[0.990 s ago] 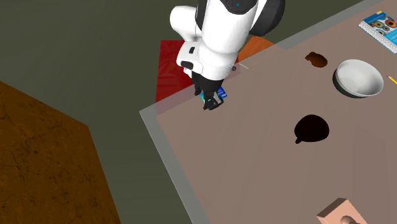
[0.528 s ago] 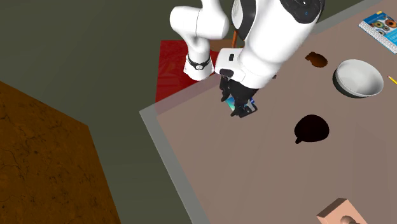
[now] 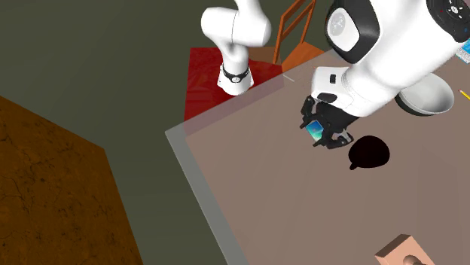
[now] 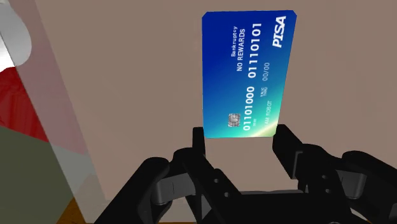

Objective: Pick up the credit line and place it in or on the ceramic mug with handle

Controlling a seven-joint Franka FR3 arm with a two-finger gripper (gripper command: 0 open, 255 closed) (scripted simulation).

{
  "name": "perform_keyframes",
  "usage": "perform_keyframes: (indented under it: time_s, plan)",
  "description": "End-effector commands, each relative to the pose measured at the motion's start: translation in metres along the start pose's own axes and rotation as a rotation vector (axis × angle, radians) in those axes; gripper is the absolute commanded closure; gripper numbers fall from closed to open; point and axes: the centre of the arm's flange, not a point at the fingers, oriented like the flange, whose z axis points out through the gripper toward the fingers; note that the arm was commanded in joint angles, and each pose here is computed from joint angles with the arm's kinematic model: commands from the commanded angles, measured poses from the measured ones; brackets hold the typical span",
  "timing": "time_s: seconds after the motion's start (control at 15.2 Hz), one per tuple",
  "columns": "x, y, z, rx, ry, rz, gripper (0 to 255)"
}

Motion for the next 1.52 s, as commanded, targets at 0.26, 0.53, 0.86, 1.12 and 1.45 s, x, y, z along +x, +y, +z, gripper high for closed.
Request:
perform_keyframes:
  time_s: [0.26, 0.53, 0.86, 1.12, 1.45]
  plan:
    - [-0.053, -0.056, -0.011, 0.001, -0.001, 0.002, 255]
    - [-0.090, -0.094, -0.019, 0.001, -0.001, 0.002, 255]
    - [-0.123, -0.126, -0.015, 0.001, -0.001, 0.002, 255]
    - [-0.126, -0.127, 0.006, 0.001, -0.001, 0.002, 255]
    - [-0.130, -0.128, 0.032, 0.001, -0.001, 0.002, 255]
